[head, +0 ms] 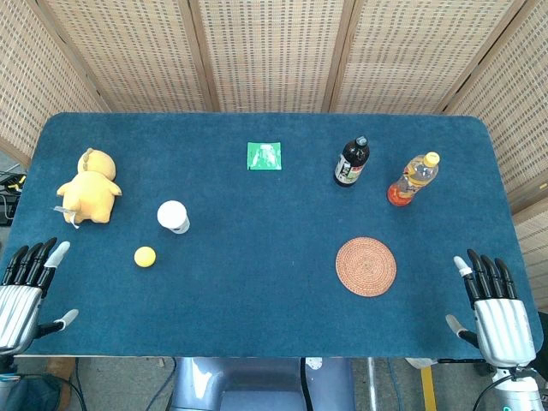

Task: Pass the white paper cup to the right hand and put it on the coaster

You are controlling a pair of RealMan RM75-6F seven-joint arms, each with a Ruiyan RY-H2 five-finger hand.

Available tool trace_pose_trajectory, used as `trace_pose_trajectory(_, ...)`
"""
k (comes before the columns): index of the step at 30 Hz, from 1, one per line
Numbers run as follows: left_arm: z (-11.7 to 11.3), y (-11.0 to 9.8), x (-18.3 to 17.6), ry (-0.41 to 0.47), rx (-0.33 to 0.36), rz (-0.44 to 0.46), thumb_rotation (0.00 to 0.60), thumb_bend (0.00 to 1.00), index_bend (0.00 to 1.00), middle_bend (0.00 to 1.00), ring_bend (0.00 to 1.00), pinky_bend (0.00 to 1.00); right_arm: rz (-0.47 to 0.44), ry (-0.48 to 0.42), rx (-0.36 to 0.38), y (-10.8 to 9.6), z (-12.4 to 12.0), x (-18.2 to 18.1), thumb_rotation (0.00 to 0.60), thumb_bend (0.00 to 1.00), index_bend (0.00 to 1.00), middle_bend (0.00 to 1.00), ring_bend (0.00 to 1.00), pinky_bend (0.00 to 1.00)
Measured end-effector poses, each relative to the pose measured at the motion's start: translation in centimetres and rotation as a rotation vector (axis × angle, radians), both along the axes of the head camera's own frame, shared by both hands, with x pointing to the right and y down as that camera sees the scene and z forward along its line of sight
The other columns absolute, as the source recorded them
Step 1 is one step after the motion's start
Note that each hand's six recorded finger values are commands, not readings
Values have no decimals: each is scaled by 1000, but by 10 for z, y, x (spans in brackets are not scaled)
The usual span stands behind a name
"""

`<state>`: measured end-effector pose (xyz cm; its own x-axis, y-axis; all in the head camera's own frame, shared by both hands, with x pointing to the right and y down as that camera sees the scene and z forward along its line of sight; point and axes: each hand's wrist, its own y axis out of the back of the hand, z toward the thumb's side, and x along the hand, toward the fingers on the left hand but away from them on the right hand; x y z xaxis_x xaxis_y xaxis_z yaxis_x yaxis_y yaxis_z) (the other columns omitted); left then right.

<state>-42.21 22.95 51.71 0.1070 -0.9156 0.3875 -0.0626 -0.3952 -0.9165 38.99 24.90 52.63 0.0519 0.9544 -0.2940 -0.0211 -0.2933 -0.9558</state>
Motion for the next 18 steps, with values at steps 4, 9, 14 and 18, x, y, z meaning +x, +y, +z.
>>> trace_pose_trajectory(4,1,0,0,1,-8,3,600,25,0,0,0,0,-2,-2,-2,0,0,-1,600,0,57,0,0,0)
trace_pose_trajectory(9,6,-2,3,6,-29,18,600,25,0,0,0,0,-2,-4,-2,1,0,-1,600,0,59,0,0,0)
trace_pose_trajectory(14,18,-24,16,19,-33,69,600,25,0,0,0,0,-2,4,-14,1,4,0,600,0,64,0,0,0)
trace_pose_trajectory(18,40,-62,37,25,-53,135,600,25,0,0,0,0,5,18,-27,-2,10,1,600,0,69,0,0,0)
